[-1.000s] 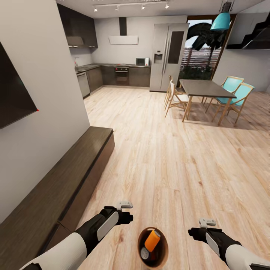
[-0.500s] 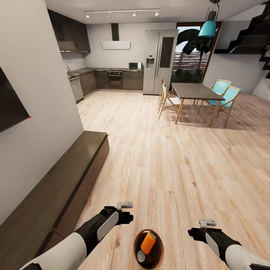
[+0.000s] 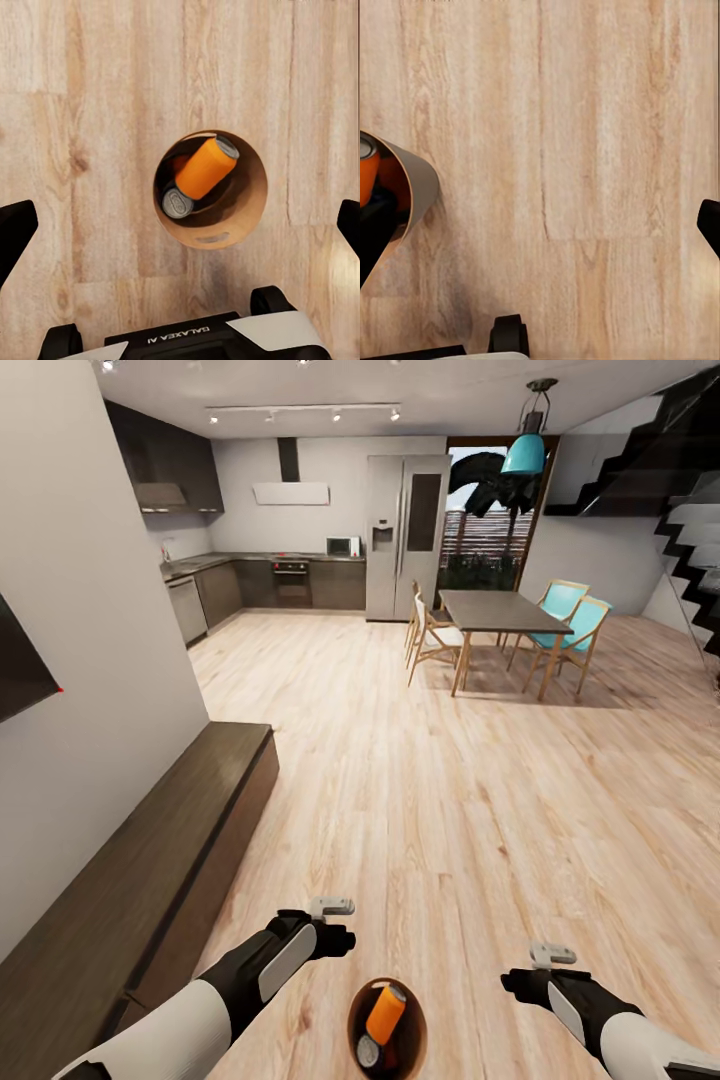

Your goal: Put the three can of soda from the living room inside the tash can in the kitchen.

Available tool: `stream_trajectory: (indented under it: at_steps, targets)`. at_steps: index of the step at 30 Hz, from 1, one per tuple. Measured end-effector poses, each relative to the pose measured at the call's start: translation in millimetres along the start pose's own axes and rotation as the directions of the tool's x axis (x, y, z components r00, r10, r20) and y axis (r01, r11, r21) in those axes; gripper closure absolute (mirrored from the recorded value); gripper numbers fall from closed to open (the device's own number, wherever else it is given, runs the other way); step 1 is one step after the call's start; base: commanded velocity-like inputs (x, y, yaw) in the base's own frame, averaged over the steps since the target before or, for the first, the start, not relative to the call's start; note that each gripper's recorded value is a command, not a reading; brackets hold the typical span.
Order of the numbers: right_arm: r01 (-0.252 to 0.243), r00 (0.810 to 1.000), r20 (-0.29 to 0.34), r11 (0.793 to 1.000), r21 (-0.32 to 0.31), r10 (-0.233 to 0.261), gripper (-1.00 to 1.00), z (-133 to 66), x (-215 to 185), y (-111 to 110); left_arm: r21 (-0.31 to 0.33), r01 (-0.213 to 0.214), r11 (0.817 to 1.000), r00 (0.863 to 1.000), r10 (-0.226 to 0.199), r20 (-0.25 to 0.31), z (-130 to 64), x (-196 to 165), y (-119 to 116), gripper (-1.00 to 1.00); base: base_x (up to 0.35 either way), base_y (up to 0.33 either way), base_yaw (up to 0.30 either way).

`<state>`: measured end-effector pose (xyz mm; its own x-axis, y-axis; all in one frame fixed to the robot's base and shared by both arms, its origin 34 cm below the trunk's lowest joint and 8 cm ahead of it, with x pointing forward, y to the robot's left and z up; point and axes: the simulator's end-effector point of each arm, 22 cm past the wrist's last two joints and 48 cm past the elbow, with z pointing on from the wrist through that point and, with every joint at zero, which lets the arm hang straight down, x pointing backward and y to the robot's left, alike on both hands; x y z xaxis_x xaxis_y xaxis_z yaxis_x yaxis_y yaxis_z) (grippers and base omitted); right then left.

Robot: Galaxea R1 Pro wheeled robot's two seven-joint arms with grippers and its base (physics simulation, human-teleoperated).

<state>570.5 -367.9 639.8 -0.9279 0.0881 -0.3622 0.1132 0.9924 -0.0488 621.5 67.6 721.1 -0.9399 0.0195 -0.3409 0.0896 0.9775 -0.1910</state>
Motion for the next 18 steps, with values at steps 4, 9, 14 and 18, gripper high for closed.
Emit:
stream_trajectory:
  at_steps: [4, 9, 14, 18]
  targets:
    - [-0.001, 1.0, 0.005, 1.0, -0.001, 0.001, -1.0, -6.2, -3, 0, 0.0, -0.001, 1.0, 1.0, 0.001, 0.007, -6.7, -3, -1, -1.0, 0.0, 0.0, -0.111]
    - [-0.001, 1.0, 0.013, 1.0, -0.001, 0.001, -1.0, -14.0, -7, 0, 0.0, -0.002, 1.0, 1.0, 0.002, 0.015, -15.0, -7, -3, -1.0, 0.0, 0.0, -0.108]
    - [-0.002, 1.0, 0.02, 1.0, -0.002, 0.002, -1.0, -21.6, -11, -1, -0.001, -0.004, 1.0, 1.0, 0.004, 0.023, -23.1, -10, -5, -1.0, 0.0, 0.0, -0.104]
    - [-0.002, 1.0, 0.026, 1.0, -0.002, 0.002, -1.0, -25.6, -14, -1, -0.001, -0.005, 1.0, 1.0, 0.005, 0.03, -27.6, -13, -5, -1.0, 0.0, 0.0, -0.097]
